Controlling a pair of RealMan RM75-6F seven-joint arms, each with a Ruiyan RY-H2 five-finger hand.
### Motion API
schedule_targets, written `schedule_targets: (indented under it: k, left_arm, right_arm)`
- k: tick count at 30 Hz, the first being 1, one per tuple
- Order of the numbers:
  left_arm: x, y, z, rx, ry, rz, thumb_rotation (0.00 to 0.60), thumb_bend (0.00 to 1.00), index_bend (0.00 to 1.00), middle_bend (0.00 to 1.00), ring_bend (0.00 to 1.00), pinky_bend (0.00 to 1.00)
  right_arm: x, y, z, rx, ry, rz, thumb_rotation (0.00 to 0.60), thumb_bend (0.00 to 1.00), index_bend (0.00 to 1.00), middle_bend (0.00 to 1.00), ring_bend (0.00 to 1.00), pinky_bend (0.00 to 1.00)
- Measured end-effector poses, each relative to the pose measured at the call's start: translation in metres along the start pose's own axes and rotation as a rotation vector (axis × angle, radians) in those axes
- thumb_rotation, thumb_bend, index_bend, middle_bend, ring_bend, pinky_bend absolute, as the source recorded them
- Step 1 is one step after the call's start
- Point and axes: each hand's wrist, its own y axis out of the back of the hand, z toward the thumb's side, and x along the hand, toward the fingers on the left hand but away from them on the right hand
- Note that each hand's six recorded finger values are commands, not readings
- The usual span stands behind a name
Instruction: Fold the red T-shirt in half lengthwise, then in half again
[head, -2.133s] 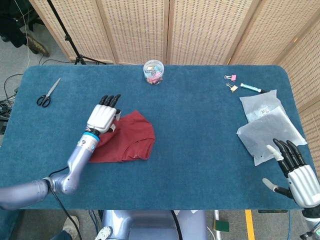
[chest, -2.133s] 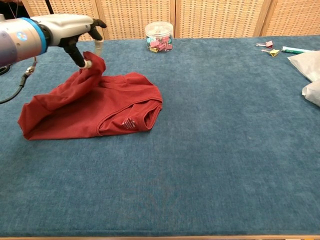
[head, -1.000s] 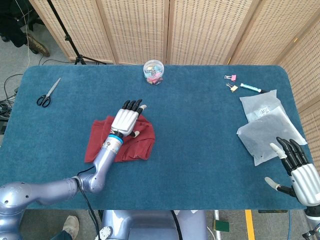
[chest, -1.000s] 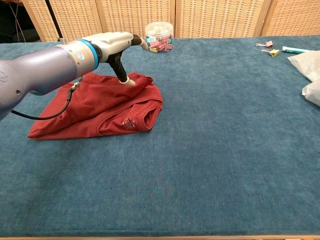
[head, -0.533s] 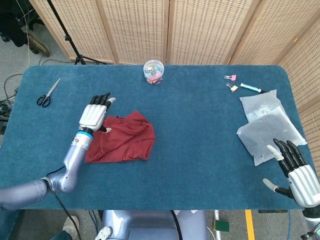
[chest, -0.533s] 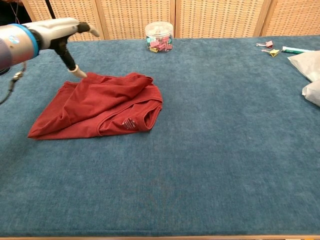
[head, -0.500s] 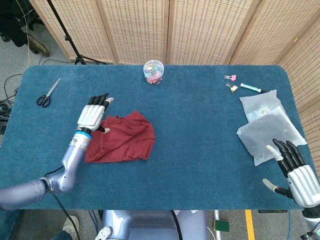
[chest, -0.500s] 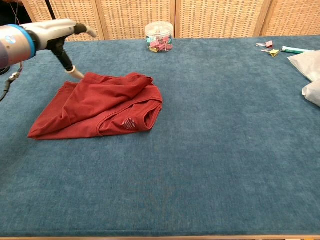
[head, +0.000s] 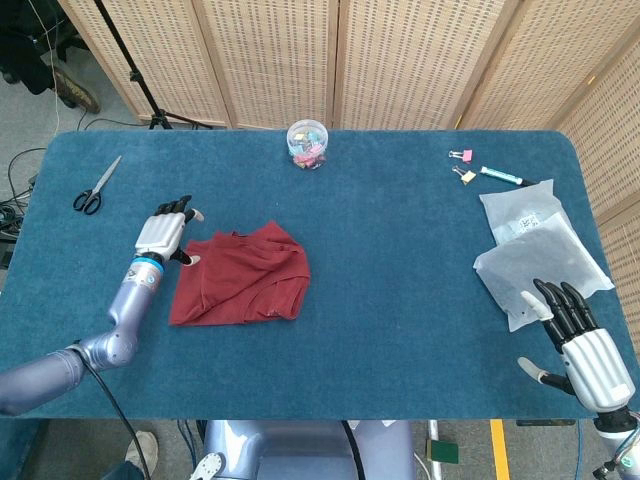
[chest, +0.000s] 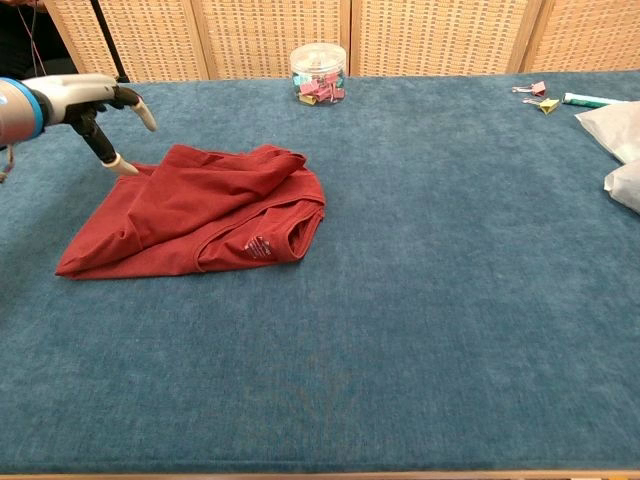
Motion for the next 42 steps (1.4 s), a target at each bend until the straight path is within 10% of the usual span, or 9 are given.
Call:
schedule_targets:
  k: [21,42]
  left_arm:
    - [0.008,-0.004,0.006,-0.251,0.122,-0.083,0.600,0.26,0.35,0.00,0.00,0.00]
    - [0.011,-0.016,0.037,-0.265,0.166,-0.122,0.600,0.34,0.45,0.00,0.00,0.00]
  right_arm:
    - [0.000,0.000,0.000,-0.002,0.004,0.002,0.600,0.00,0.00,0.00,0.00,0.00]
    - [0.000,0.002,-0.001,-0.014,0.001,0.000,0.600,0.00,0.00,0.00,0.00,0.00]
